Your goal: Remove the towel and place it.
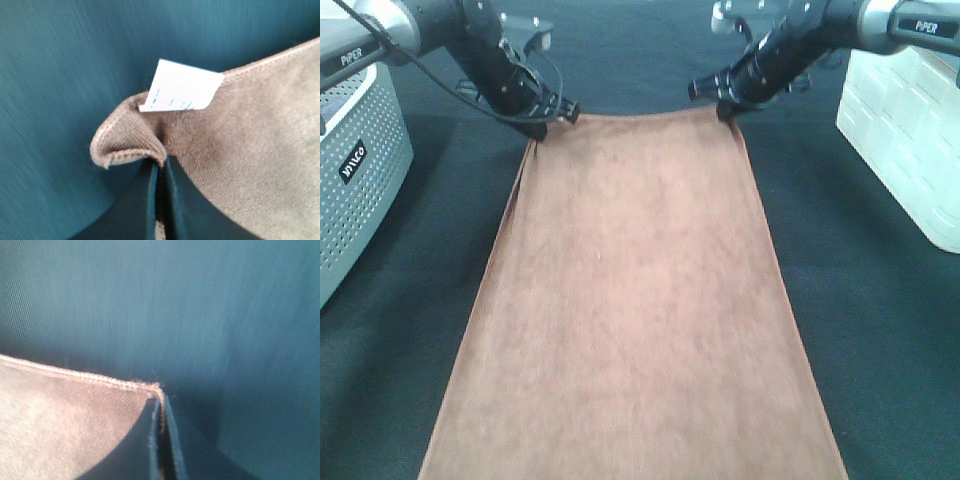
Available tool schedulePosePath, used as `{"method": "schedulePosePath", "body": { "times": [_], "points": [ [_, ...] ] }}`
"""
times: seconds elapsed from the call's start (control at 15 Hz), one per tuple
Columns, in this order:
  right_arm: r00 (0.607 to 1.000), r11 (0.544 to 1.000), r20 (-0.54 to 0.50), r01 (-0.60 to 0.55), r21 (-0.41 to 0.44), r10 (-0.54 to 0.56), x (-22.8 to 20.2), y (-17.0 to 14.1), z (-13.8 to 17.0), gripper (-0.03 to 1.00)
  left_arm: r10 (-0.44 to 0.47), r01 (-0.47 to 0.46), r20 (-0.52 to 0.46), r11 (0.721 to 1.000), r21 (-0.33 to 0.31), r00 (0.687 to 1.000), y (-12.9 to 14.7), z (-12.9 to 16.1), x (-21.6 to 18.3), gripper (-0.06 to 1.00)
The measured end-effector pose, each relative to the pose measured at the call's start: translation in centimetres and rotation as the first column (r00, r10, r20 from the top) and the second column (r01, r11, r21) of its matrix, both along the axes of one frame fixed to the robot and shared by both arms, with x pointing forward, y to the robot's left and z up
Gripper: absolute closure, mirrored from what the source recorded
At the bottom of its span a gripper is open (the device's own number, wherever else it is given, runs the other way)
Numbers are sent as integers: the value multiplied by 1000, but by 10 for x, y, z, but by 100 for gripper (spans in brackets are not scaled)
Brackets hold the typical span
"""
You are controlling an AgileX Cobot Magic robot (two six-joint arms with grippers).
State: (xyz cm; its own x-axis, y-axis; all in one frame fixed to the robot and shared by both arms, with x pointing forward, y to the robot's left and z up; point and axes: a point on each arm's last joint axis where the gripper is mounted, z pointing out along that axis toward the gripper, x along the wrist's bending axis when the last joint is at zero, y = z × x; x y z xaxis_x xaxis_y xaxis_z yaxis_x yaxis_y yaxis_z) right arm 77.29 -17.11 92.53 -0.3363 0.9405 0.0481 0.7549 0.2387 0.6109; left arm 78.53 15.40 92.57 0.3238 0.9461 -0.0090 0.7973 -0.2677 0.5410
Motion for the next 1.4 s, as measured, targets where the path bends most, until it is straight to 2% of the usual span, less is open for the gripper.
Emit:
{"method": "schedulePosePath", "body": {
  "times": [0.2,0.53,0.8,1.33,1.4],
  "points": [
    [991,1000,130,13,20,-15,11,1,20,97,-7,9,124,1000,-17,992,-2,7,9,94],
    [970,999,242,30,42,-39,18,1,28,97,4,11,288,999,-47,958,-4,18,20,94],
    [968,998,245,36,42,-45,21,1,13,97,4,11,313,999,-47,950,-4,14,23,94],
    [976,996,207,60,63,-72,31,3,-45,97,7,10,340,999,-48,940,-5,-33,31,94],
    [976,996,207,60,63,-72,31,3,-45,97,7,10,340,999,-48,940,-5,-33,31,94]
  ]
}}
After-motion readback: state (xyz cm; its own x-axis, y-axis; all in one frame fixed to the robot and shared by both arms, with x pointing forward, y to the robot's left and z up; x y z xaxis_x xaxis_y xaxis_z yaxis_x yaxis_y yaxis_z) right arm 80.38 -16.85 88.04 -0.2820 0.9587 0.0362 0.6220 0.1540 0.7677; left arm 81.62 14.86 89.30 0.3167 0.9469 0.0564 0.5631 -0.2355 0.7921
